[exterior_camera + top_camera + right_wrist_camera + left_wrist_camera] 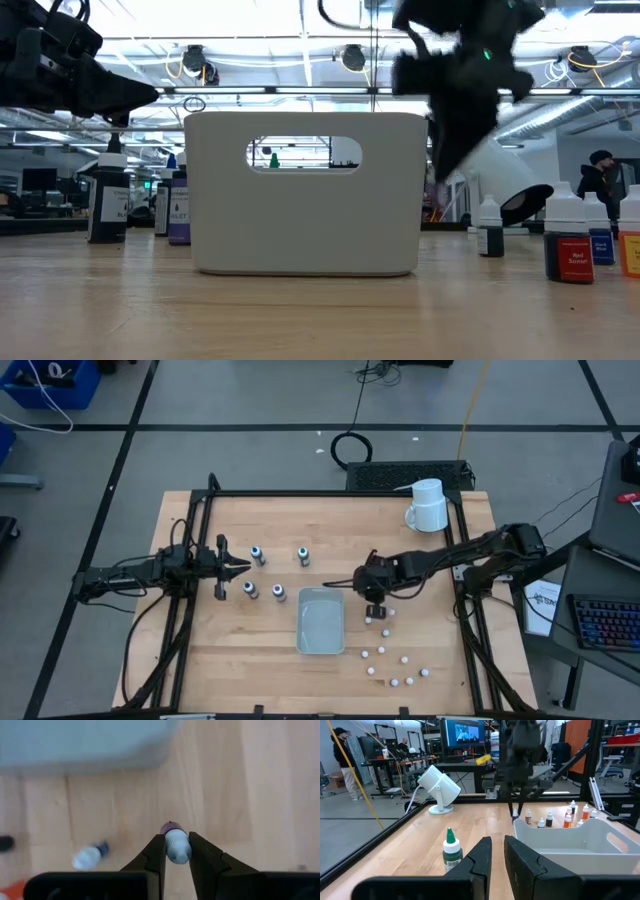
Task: Pick & Place food coloring
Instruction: Put the small violet food coloring bottle into the white bin
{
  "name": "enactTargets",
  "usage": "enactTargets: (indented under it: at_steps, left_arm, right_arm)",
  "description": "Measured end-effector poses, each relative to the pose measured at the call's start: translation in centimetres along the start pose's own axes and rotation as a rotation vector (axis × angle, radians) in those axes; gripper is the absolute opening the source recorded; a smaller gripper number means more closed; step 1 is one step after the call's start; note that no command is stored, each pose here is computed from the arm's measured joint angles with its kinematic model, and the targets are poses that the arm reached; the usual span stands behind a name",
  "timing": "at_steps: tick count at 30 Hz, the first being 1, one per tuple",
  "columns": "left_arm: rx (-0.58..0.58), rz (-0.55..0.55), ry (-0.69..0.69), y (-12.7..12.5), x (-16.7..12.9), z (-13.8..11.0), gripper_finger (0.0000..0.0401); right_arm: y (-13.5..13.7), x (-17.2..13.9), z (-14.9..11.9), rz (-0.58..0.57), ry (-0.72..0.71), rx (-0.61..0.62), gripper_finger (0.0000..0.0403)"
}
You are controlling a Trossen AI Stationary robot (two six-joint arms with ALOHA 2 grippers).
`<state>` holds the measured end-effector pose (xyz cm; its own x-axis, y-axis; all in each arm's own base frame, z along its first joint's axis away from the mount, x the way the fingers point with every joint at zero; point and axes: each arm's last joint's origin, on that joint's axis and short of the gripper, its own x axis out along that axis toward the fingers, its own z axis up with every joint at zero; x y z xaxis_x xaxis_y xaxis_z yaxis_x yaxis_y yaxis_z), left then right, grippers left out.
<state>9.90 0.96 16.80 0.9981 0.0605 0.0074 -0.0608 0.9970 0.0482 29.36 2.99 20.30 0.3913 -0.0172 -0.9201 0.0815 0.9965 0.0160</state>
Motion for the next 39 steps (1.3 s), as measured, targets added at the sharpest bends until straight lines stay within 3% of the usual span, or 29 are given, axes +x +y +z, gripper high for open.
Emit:
enactTargets:
  at_steps: [8,13,18,24,39]
  left_arm:
    - [0.000,0.000,0.005,0.0,0.0,-0.1,0.0058]
    - [0.000,0.000,0.004,0.0,0.0,-0.1,0.0058]
    - [-0.001,0.000,0.005,0.0,0.0,-0.1,0.0058]
    - [0.000,0.000,0.005,0.0,0.0,-0.1,0.0058]
    - [-0.001,0.000,0.005,0.0,0.0,-0.1,0.0058]
  right_arm:
    - [1.1,-5.2,4.7,-0.067,-0.172,-0.122,0.0051]
    - [1.9,-5.4,7.3,-0.066,-0.187,-0.203,0.0051]
    - [3.1,-3.7,10.0,-0.069,-0.079,-0.314,0.0051]
    - [4.2,-0.6,12.5,0.031,0.005,-0.381,0.0051]
    - [4.8,6.7,12.1,0.082,0.154,-0.446,0.0050]
